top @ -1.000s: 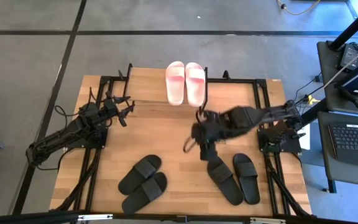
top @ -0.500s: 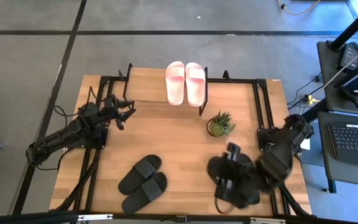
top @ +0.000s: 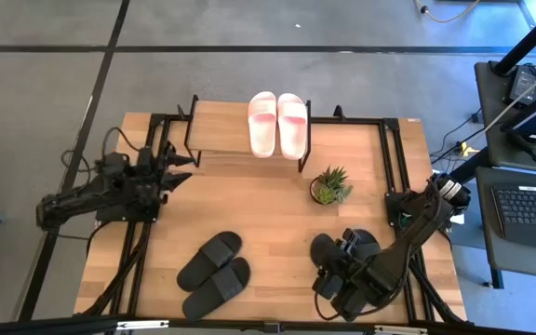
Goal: Pick and place slides into the shelf
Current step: Put the black slide under the shelf
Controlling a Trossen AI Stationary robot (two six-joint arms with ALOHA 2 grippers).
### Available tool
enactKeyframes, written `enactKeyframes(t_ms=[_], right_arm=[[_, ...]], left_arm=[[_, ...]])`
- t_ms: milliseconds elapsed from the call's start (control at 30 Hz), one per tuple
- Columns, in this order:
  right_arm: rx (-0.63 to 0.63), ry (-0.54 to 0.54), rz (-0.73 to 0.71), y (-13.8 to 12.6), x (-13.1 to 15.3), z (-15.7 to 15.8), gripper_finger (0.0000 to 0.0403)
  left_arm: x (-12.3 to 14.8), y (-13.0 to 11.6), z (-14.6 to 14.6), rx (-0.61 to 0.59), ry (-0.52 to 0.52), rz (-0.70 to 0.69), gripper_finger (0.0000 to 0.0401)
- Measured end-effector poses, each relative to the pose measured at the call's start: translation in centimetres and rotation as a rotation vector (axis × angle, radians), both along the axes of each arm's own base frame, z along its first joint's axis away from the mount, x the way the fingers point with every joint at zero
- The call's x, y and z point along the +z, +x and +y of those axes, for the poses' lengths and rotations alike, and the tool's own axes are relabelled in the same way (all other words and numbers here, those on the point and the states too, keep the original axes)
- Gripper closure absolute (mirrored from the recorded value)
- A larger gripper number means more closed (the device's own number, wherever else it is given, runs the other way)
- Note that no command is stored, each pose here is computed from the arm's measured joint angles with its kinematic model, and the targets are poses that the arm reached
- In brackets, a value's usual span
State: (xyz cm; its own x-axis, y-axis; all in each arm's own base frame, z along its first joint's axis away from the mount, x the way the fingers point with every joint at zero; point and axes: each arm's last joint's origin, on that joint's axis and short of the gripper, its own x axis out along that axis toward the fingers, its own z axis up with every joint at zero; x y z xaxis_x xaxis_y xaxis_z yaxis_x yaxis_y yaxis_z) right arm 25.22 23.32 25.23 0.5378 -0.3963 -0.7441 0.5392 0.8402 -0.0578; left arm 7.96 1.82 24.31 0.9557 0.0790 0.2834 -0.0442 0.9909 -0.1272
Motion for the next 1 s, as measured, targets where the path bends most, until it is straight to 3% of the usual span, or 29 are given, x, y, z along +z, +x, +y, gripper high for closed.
enactKeyframes(t_ms=[133,333,433,600,867,1000], right_arm=[[-0.025,-0.065,-0.053,0.5,0.0,-0.6,0.0197],[-0.05,-0.074,-0.076,1.1,0.0,-1.3,0.0197],[-0.045,-0.073,-0.08,1.4,-1.0,-1.5,0.0197],[-0.039,-0.026,-0.076,2.0,-3.7,-2.2,0.0197],[0.004,0.005,-0.07,3.5,-5.8,-3.7,0.0197],[0.032,-0.028,-0.012,4.1,-5.9,-4.8,0.0197]], left_arm=[[2.7,0.5,-0.7,-0.036,0.069,0.057,0.0198],[4.7,3.8,-2.1,-0.108,0.159,0.355,0.0207],[5.5,5.5,-3.3,-0.155,0.228,0.487,0.021],[7.0,7.2,-5.5,-0.197,0.257,0.7,0.0211],[6.1,9.3,-10.9,-0.296,0.413,0.957,0.0211],[4.3,10.2,-13.8,-0.344,0.379,1.051,0.0211]])
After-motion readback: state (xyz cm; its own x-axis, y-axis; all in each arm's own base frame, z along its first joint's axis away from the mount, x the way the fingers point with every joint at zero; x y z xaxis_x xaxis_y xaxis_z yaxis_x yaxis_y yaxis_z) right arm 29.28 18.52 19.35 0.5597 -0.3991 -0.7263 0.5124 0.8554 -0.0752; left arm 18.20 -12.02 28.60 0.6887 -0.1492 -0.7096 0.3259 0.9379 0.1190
